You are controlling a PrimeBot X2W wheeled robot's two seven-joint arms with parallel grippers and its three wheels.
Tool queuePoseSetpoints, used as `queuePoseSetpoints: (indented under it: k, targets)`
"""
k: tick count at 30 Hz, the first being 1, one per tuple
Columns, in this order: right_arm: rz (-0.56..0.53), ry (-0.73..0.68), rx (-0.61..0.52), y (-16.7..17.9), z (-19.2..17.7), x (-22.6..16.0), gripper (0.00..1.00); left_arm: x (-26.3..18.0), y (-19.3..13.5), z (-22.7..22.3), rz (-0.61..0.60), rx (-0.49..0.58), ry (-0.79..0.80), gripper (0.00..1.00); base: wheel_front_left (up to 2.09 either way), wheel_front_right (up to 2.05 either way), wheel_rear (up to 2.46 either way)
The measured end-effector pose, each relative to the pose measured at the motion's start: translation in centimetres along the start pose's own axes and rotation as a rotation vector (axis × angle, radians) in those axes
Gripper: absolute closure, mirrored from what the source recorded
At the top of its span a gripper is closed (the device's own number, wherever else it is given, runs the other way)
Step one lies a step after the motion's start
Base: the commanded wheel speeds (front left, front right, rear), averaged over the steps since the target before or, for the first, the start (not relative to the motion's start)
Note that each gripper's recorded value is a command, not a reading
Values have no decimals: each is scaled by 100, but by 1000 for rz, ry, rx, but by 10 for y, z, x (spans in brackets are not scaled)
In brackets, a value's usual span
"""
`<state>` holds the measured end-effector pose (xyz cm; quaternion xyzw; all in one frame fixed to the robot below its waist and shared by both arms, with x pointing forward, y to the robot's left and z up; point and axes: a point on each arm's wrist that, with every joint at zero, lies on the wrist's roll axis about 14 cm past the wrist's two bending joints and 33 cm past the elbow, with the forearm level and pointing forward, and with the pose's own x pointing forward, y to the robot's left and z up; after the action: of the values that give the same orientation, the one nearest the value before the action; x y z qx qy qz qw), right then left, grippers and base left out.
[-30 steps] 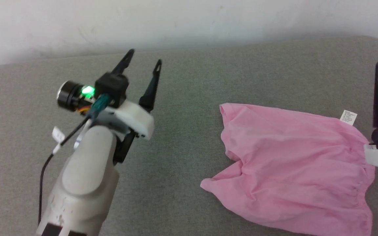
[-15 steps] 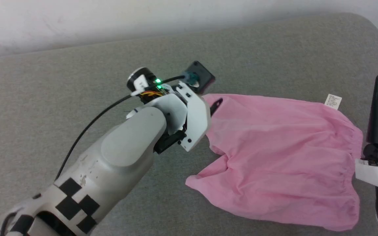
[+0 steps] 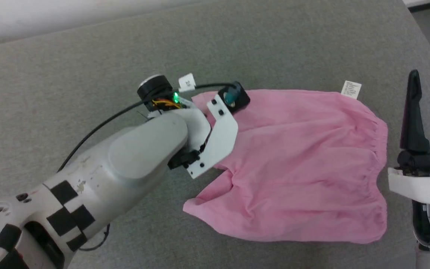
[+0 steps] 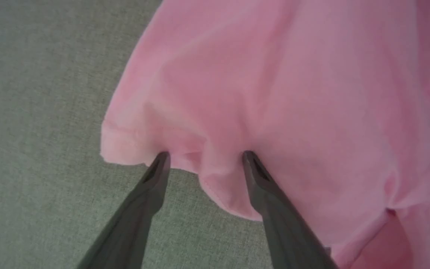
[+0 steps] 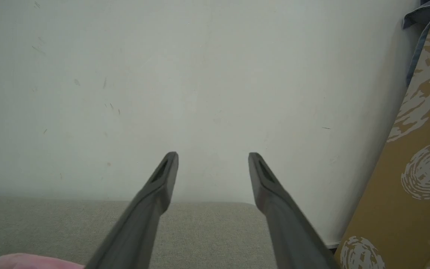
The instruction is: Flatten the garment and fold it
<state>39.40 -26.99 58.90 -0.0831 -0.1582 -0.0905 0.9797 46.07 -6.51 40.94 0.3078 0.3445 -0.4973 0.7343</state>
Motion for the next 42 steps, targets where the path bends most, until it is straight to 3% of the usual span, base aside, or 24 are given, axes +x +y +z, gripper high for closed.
queuePoseSetpoints:
  k: [9,10,11,16,21,28,32,36,42]
  targets:
    - [-14,63,-29,-6,-21,2,0,20,-20,-16,-55,128,96,0,0,0,0]
    - [-18,68,-32,-7,-23,2,0,21,-20,-16,-59,126,86,75,0,0,0]
    - [-18,73,-32,-7,-25,2,0,22,-19,-16,-61,124,72,100,0,0,0]
    - [-8,66,-22,-3,-24,3,0,16,-28,-6,-72,143,-40,100,0,0,0]
    - [-11,54,-27,-4,-20,2,0,-7,-10,1,-20,119,-197,100,0,0,0]
    - [36,51,18,16,-19,-3,0,-72,62,-23,230,10,-320,100,0,0,0]
    - [72,35,49,30,-15,-1,0,-106,78,-61,362,-62,-302,100,0,0,0]
    - [100,20,72,41,-10,-1,0,-117,59,-109,401,-179,-252,100,0,0,0]
    - [127,16,94,51,-6,-5,0,-101,-12,-159,316,-364,-193,100,0,0,0]
